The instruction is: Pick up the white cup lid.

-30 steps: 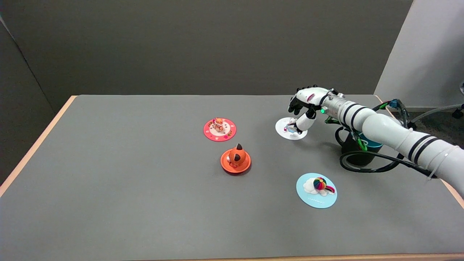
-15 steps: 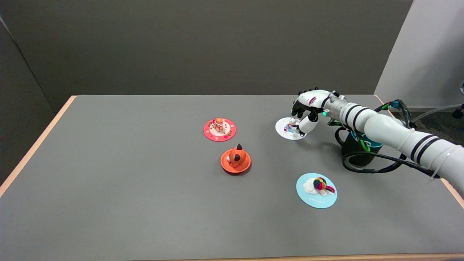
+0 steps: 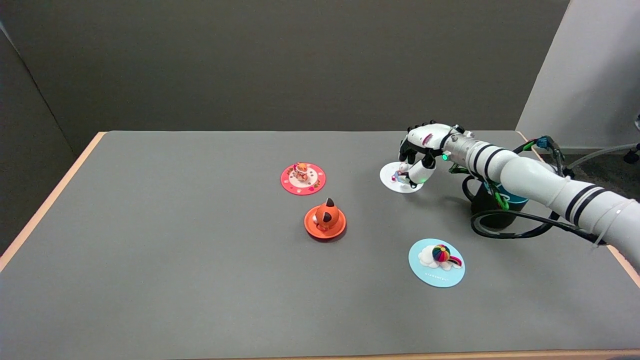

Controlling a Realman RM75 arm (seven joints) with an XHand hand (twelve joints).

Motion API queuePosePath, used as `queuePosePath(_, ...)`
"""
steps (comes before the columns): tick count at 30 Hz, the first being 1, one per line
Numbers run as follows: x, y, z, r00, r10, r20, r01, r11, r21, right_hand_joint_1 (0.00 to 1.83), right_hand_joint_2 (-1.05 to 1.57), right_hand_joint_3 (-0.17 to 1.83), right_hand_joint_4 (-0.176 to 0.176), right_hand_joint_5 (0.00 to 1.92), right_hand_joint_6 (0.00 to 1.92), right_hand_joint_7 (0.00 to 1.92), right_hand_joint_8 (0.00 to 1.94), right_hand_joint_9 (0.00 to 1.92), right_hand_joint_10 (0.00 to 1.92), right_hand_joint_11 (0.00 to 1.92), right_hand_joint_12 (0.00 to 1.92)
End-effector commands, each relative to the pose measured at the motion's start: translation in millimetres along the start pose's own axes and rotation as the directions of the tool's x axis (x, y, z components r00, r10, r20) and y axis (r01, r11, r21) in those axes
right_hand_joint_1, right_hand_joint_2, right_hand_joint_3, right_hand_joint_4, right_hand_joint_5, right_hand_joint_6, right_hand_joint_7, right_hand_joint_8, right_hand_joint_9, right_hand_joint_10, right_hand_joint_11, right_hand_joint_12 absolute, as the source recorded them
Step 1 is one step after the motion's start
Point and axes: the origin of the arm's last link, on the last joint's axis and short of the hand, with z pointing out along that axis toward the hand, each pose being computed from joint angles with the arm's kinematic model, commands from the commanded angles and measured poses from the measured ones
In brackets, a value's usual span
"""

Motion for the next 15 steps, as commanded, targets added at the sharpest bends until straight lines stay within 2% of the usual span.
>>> queuePosePath(1, 0.6, -11.6, 0.6, 1.000, -0.014, -0.005, 0.015, 0.999, 0.030, 0.86, 0.66, 0.72, -0.162, 0.84, 0.35, 0.82, 0.55, 0.66, 0.39, 0.50, 0.27)
queuePosePath(9, -8.1, -10.2, -1.2, 1.000, -0.013, 0.005, 0.013, 1.000, 0.022, 0.89, 0.70, 0.69, -0.103, 0.87, 0.40, 0.77, 0.72, 0.64, 0.53, 0.52, 0.26)
queuePosePath(15, -12.2, -6.5, -3.2, 1.000, 0.024, -0.003, -0.024, 1.000, 0.005, 0.90, 0.73, 0.68, -0.076, 0.87, 0.43, 0.75, 0.76, 0.63, 0.59, 0.53, 0.26)
